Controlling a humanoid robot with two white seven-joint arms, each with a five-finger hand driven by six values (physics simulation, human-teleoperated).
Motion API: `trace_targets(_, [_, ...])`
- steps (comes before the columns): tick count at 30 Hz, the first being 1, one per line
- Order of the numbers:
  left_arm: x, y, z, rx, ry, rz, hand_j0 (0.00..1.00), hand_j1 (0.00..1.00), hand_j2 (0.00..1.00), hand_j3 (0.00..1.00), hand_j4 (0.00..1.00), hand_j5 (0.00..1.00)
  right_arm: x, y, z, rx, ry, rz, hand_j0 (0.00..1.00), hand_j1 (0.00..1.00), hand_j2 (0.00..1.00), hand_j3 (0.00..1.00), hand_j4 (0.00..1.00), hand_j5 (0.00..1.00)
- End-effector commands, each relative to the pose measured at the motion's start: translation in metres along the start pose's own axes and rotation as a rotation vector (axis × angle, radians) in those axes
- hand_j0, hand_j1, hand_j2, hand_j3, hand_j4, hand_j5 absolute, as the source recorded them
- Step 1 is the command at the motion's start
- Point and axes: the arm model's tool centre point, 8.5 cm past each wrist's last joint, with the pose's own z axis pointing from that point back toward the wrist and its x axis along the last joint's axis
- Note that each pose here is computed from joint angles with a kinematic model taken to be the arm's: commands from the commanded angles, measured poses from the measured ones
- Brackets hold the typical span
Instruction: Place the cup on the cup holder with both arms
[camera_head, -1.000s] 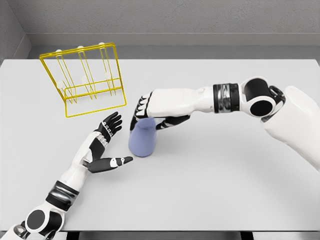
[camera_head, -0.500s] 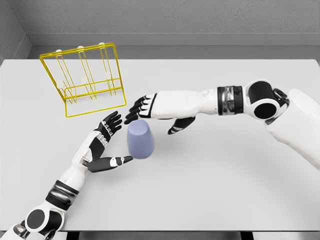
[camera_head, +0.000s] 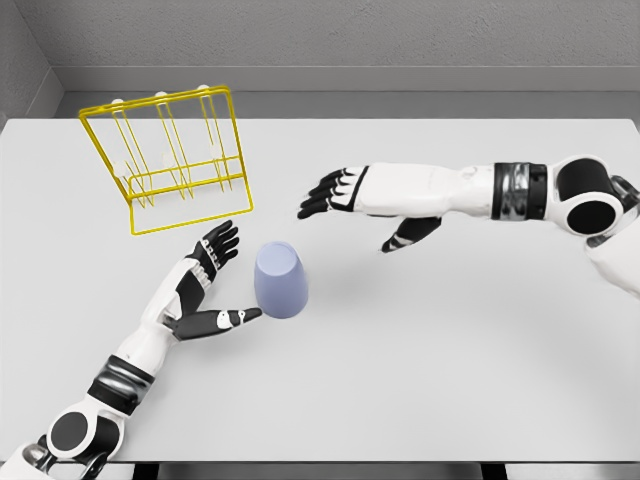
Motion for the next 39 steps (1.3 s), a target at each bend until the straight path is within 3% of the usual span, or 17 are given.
trace_targets(1, [-0.001, 0.000, 0.000, 0.000, 0.006, -0.001, 1.00, 1.00, 1.00, 1.00, 1.00, 1.00, -0.008, -0.008, 0.023, -0.024, 0.045, -0.010, 1.00, 1.00, 1.00, 1.00, 1.00, 1.00])
trace_targets(4, [-0.002, -0.003, -0.002, -0.001, 0.017, -0.020, 1.00, 1.00, 1.00, 1.00, 1.00, 1.00, -0.019, -0.007, 0.070, -0.019, 0.151, -0.009, 1.00, 1.00, 1.00, 1.00, 1.00, 1.00])
trace_targets(5, [-0.002, -0.001, -0.002, 0.022, 0.016, -0.019, 1.00, 1.00, 1.00, 1.00, 1.00, 1.00, -0.021, -0.006, 0.080, -0.016, 0.174, -0.010, 1.00, 1.00, 1.00, 1.00, 1.00, 1.00])
trace_targets(9, [-0.005, -0.007, -0.004, 0.033, 0.024, -0.054, 1.00, 1.00, 1.00, 1.00, 1.00, 1.00, -0.022, -0.004, 0.093, 0.004, 0.203, -0.008, 1.00, 1.00, 1.00, 1.00, 1.00, 1.00])
trace_targets(17, [-0.006, -0.020, -0.009, 0.021, 0.013, -0.063, 1.00, 1.00, 1.00, 1.00, 1.00, 1.00, -0.023, -0.007, 0.097, -0.004, 0.213, -0.002, 1.00, 1.00, 1.00, 1.00, 1.00, 1.00])
trace_targets(21, [-0.005, -0.022, -0.013, 0.024, 0.005, -0.058, 1.00, 1.00, 1.00, 1.00, 1.00, 1.00, -0.023, 0.004, 0.092, 0.002, 0.203, -0.027, 1.00, 1.00, 1.00, 1.00, 1.00, 1.00])
trace_targets(27, [-0.009, -0.025, -0.021, 0.027, 0.058, -0.049, 1.00, 1.00, 1.00, 1.00, 1.00, 1.00, -0.016, 0.000, 0.091, 0.006, 0.188, -0.005, 1.00, 1.00, 1.00, 1.00, 1.00, 1.00])
trace_targets(32, [-0.013, -0.035, -0.026, 0.023, 0.061, -0.050, 1.00, 1.00, 1.00, 1.00, 1.00, 1.00, -0.020, 0.000, 0.116, 0.043, 0.249, 0.001, 1.00, 1.00, 1.00, 1.00, 1.00, 1.00])
trace_targets(39, [-0.011, -0.042, -0.032, 0.004, 0.051, -0.045, 1.00, 1.00, 1.00, 1.00, 1.00, 1.00, -0.026, 0.010, 0.116, 0.056, 0.262, -0.022, 1.00, 1.00, 1.00, 1.00, 1.00, 1.00])
